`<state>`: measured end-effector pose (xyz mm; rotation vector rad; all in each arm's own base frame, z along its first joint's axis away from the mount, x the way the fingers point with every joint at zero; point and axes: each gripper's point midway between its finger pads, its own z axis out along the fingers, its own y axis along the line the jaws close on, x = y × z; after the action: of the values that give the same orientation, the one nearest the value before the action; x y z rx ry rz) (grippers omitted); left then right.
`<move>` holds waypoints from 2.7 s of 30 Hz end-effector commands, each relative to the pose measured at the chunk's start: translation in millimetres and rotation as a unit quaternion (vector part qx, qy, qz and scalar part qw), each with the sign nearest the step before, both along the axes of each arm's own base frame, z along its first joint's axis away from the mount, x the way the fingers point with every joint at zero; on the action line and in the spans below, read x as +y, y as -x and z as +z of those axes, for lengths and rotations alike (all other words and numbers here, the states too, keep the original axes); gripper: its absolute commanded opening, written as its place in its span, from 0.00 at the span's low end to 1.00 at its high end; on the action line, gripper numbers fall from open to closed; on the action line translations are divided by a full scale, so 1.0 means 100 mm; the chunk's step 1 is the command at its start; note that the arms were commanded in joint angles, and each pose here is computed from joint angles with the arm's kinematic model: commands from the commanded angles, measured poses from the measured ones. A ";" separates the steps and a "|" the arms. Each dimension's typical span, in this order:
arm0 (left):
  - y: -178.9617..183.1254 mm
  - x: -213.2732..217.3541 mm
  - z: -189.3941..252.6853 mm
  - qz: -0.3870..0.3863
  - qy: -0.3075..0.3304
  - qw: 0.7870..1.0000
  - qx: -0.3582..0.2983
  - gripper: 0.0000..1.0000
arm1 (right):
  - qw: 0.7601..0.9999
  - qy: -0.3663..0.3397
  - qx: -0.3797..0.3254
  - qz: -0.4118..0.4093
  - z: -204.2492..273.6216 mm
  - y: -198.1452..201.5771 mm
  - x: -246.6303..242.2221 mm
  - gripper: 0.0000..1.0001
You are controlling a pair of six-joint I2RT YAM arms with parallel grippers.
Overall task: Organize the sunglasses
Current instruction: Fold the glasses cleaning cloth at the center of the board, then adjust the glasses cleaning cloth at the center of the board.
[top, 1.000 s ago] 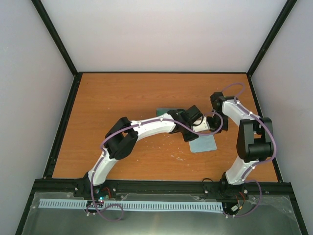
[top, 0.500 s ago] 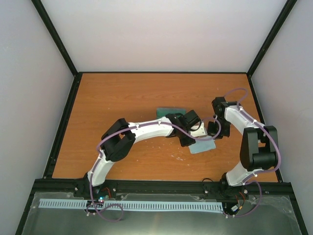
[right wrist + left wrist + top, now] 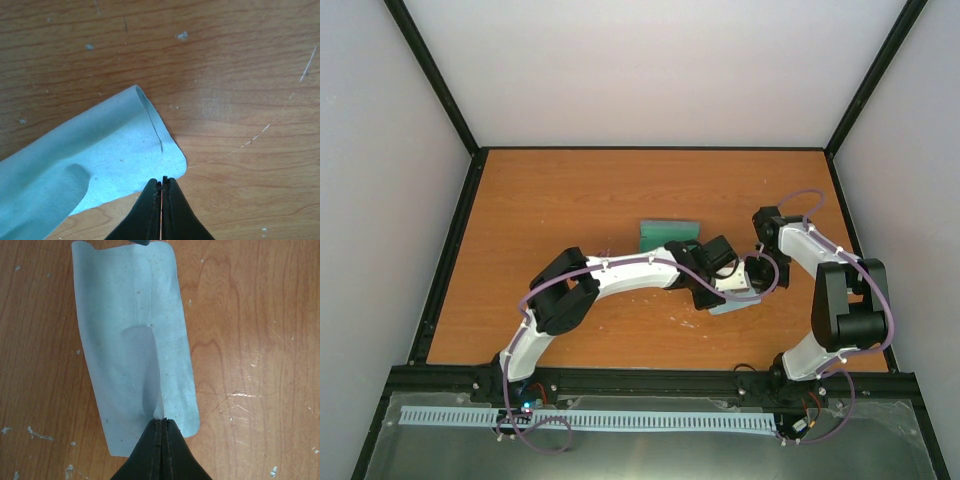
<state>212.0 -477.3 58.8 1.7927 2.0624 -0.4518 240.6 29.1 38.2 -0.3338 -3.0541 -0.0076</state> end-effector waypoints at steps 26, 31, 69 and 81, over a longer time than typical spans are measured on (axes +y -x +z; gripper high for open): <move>0.19 0.03 0.08 -0.011 0.015 1.000 0.014 0.45 | 0.999 0.011 -0.023 -0.026 -0.02 -0.19 -0.05 0.12; -0.10 0.03 0.56 0.022 0.066 0.997 -0.020 0.44 | 0.997 0.037 -0.058 -0.043 0.22 -0.31 -0.31 0.20; -0.48 0.36 0.07 0.071 0.051 0.991 0.102 0.11 | 0.993 -0.117 -0.033 0.007 0.00 -0.45 0.17 0.24; -0.59 0.40 0.07 0.086 0.043 0.993 0.071 0.10 | 0.998 -0.064 -0.020 -0.013 0.24 -0.11 0.00 0.17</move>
<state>262.7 -432.3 53.0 1.5850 2.2679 -0.6588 267.1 33.1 54.4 -0.3216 -3.0867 -0.2783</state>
